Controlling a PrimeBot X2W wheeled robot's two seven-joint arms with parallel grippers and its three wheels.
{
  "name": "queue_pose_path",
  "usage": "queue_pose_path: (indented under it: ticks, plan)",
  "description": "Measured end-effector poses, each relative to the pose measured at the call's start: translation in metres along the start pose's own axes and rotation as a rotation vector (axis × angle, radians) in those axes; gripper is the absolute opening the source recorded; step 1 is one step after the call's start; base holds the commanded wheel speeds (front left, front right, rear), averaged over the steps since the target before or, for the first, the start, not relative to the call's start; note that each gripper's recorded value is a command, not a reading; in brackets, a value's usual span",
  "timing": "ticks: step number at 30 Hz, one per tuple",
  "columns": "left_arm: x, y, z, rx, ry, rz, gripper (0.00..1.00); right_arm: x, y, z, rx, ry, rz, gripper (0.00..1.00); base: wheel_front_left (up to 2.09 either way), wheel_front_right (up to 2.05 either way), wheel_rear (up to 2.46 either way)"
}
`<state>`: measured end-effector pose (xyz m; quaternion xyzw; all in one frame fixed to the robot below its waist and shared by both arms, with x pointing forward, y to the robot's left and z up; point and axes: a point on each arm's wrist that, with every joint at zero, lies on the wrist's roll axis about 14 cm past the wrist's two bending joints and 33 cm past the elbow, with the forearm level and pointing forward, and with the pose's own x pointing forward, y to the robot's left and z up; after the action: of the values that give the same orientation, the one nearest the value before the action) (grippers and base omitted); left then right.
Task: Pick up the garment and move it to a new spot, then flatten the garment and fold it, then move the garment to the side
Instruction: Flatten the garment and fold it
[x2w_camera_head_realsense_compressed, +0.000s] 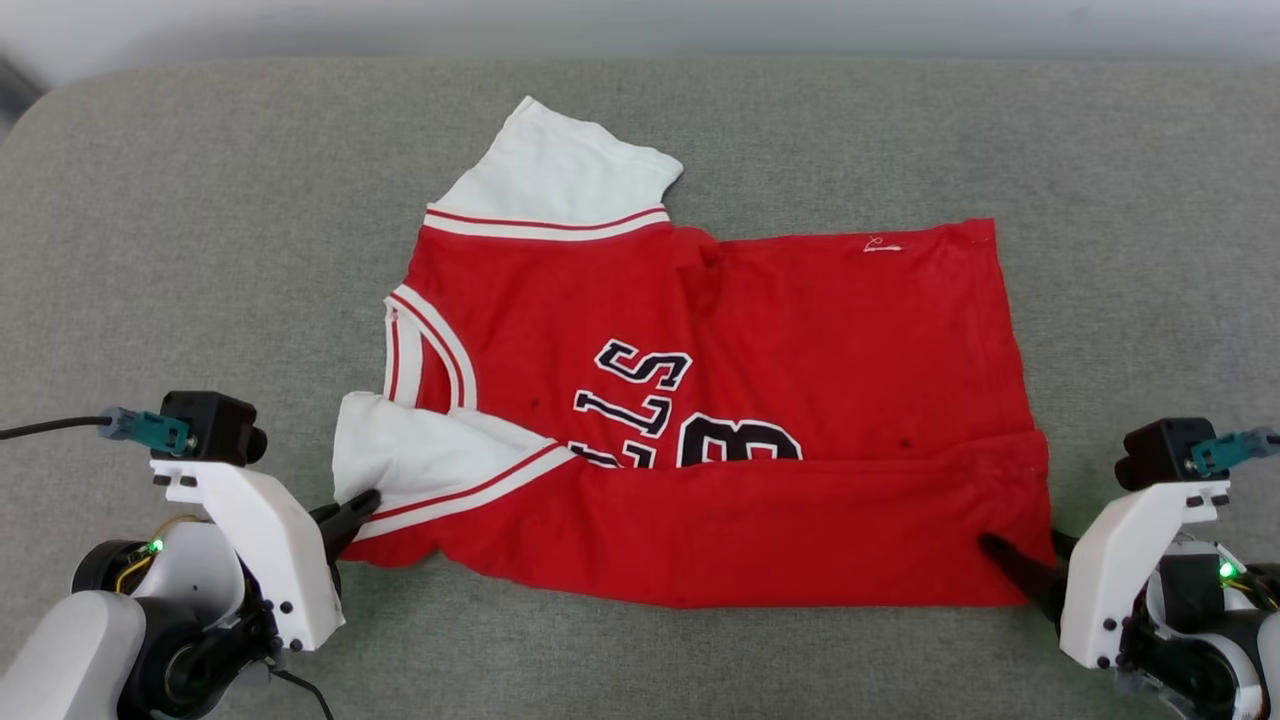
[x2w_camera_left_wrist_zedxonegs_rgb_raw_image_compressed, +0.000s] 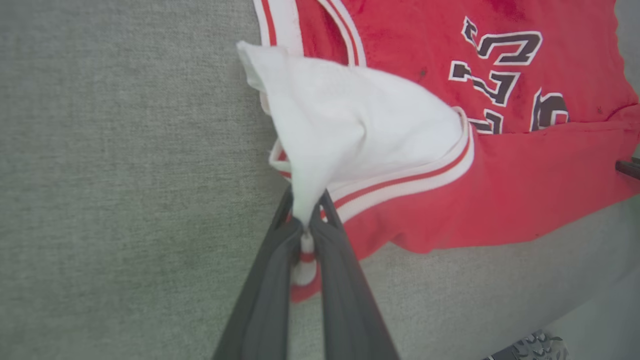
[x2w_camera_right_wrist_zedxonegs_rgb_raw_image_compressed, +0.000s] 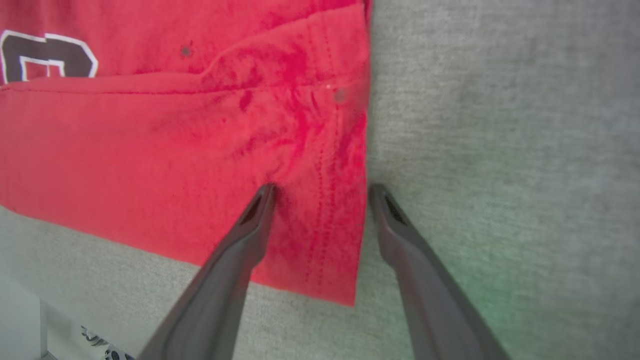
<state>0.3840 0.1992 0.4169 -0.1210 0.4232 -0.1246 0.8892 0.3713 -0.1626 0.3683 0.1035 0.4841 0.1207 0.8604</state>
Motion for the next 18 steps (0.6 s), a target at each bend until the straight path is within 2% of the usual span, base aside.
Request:
queue_pose_path:
  ticks: [1,2,3,10,18]
  plan:
    - [0.0,0.002,-0.002,-0.006,0.004,0.005,0.0,0.004,0.002,-0.001,0.004,0.014,0.009,0.96,0.0,0.0,0.0]
    - [0.0,0.003,-0.003,-0.01,0.007,0.009,0.0,0.006,0.002,-0.002,0.001,0.025,0.012,0.4,0.0,0.0,0.0]
    - [0.0,0.004,-0.004,-0.014,0.01,0.012,0.0,0.008,0.002,-0.002,-0.008,0.033,0.011,0.0,0.0,0.0,0.0]
    - [-0.007,0.002,-0.007,-0.036,0.001,0.006,0.0,0.003,0.008,0.002,-0.023,0.004,0.03,0.0,0.0,0.0,0.0]
    - [-0.03,-0.01,-0.004,-0.018,-0.045,-0.004,0.0,-0.032,0.023,0.022,-0.109,-0.122,0.048,0.0,0.0,0.0,0.0]
